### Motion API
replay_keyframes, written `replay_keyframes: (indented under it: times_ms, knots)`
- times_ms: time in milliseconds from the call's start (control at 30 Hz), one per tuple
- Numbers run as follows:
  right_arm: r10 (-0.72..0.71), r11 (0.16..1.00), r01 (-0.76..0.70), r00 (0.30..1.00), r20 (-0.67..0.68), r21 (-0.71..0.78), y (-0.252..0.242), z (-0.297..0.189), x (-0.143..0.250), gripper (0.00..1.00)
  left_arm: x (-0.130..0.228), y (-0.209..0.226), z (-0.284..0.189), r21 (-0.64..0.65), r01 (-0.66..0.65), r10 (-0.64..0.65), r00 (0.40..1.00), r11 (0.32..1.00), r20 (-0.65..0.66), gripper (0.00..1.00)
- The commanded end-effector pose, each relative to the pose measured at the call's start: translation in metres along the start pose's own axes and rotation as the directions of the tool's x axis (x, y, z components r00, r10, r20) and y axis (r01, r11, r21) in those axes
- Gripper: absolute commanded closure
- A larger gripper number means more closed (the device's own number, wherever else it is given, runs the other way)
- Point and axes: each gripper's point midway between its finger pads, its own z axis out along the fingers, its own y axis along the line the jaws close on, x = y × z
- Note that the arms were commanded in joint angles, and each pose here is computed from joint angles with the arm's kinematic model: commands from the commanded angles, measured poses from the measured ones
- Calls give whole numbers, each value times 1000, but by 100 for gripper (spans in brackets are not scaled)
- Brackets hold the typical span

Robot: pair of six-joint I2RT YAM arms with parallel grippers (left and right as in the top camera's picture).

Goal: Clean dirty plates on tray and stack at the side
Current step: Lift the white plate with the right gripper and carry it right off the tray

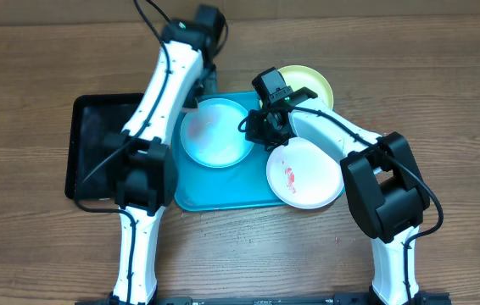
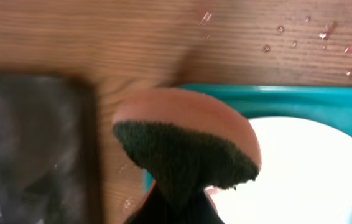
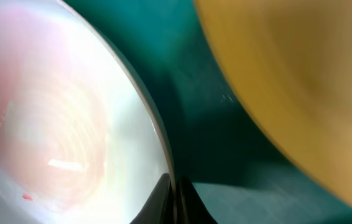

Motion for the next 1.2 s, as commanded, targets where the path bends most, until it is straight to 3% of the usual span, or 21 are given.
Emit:
replay_keyframes:
  times_ms: [0,167,333,467,633,900,1000,1167]
  knots:
    - [-31,997,29,999,22,76,-9,-14,-3,96,-19,23,-45,59,93,-97,994,994,56,96]
    - [-123,974,91,981,150,206,-3,-60,-13,96,-18,51,-64,108,134,-138,990,985,30,96]
    - [-240,930,122,916,322,347,13,-118,-14,96,-8,68,-60,167,156,-149,987,974,-55,96]
    - [-352,858,92,823,447,505,19,-164,-10,96,-5,72,-58,206,131,-117,990,970,-78,96]
    - [-511,713,-33,659,552,700,25,-212,5,96,-5,71,-58,216,135,-120,989,967,-81,96]
    - [-682,615,-161,383,623,772,66,-263,33,96,-5,71,-59,217,135,-120,989,967,-82,96]
    - [-706,599,-193,330,626,777,72,-274,38,96,-5,71,-59,216,135,-120,989,967,-81,96]
    - [-713,593,-206,317,626,779,72,-278,38,96,-5,71,-59,217,135,-120,989,967,-81,96]
